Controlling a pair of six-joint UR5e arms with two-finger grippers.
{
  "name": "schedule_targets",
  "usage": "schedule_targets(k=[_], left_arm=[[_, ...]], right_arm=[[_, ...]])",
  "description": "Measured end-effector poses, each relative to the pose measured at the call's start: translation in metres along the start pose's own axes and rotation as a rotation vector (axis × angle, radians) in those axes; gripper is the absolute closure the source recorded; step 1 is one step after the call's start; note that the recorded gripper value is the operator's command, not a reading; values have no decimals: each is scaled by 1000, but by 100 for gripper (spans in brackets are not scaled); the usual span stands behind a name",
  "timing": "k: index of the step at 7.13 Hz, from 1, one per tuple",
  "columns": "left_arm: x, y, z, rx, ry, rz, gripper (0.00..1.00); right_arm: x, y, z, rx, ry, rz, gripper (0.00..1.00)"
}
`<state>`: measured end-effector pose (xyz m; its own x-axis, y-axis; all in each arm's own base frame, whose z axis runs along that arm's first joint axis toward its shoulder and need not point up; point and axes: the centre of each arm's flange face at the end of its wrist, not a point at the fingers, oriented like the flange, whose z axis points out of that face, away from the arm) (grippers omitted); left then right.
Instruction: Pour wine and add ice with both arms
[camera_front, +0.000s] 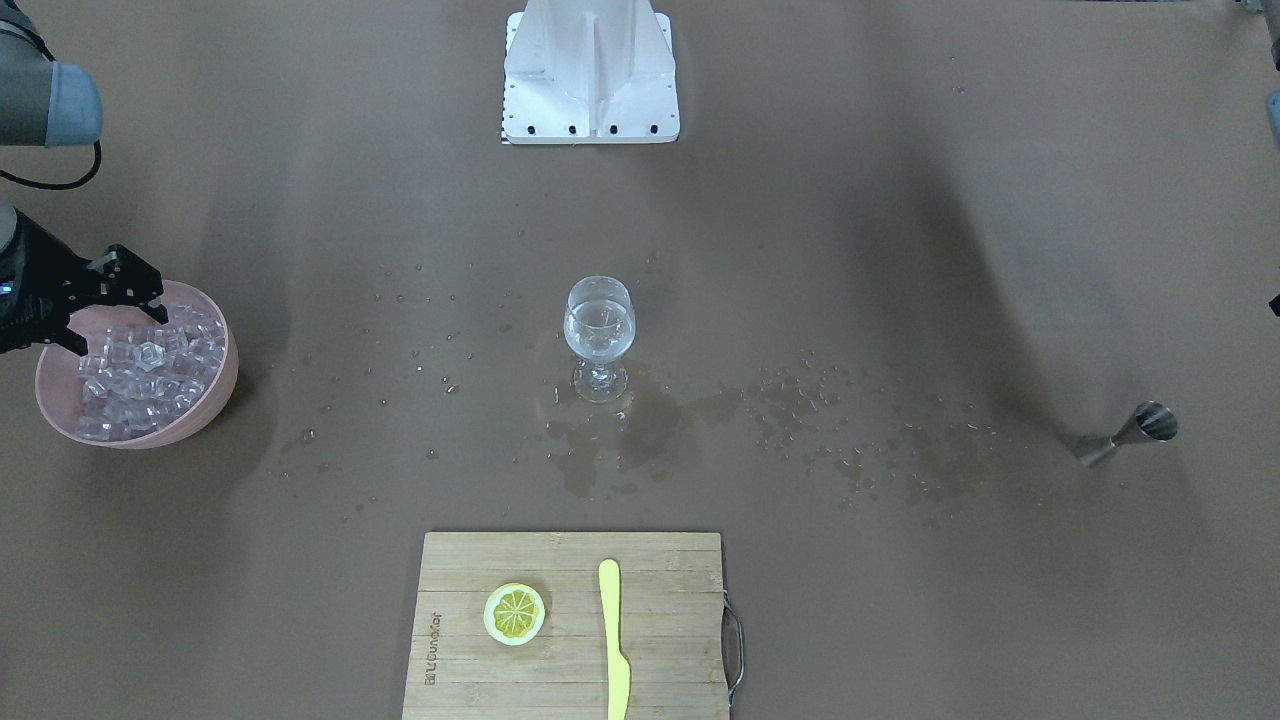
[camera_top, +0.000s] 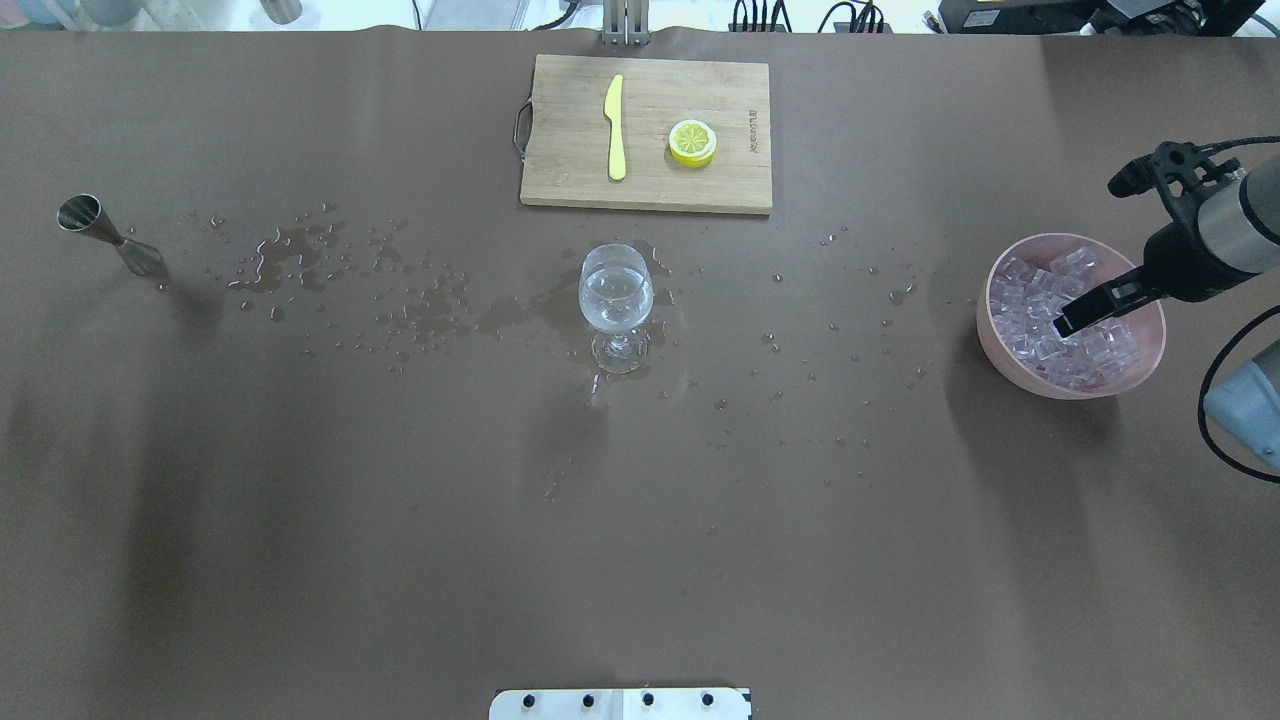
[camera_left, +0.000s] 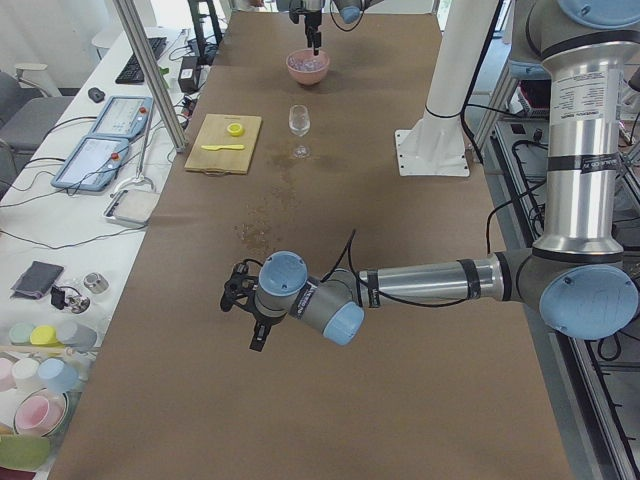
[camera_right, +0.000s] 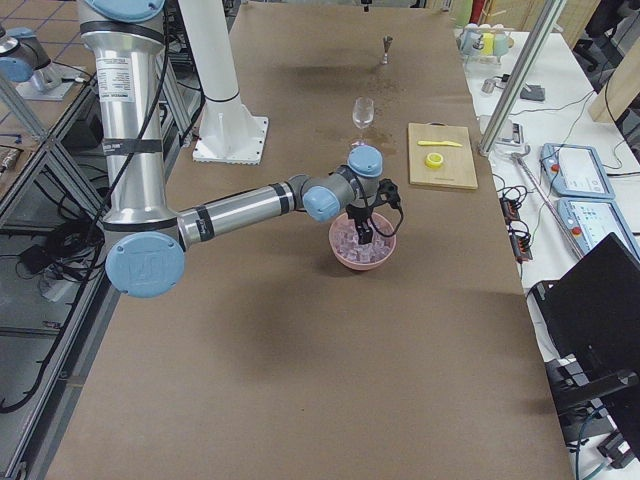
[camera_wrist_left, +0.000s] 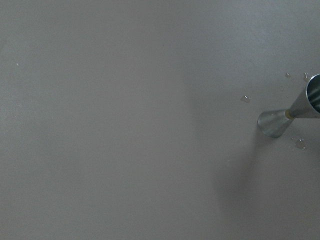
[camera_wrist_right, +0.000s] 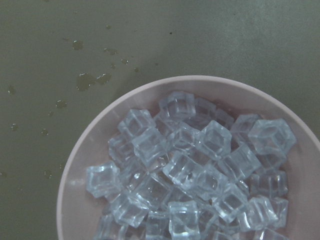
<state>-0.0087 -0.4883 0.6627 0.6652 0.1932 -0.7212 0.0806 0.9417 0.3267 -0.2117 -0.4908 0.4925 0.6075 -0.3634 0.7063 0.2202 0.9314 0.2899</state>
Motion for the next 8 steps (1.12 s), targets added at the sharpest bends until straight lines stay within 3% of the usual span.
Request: schedule_targets(k=[3, 5, 6, 8], left_arm=[[0, 0, 0, 0, 0, 2, 2], [0, 0, 0, 0, 1, 4, 2], [0, 0, 0, 0, 1, 4, 2], [0, 1, 0, 1, 2, 5, 2]], right_arm=[[3, -9, 16, -17, 1, -4, 30], [6, -8, 25, -32, 3, 2, 62], [7, -7, 28, -38, 4, 6, 96], [6, -6, 32, -45, 4, 5, 100]])
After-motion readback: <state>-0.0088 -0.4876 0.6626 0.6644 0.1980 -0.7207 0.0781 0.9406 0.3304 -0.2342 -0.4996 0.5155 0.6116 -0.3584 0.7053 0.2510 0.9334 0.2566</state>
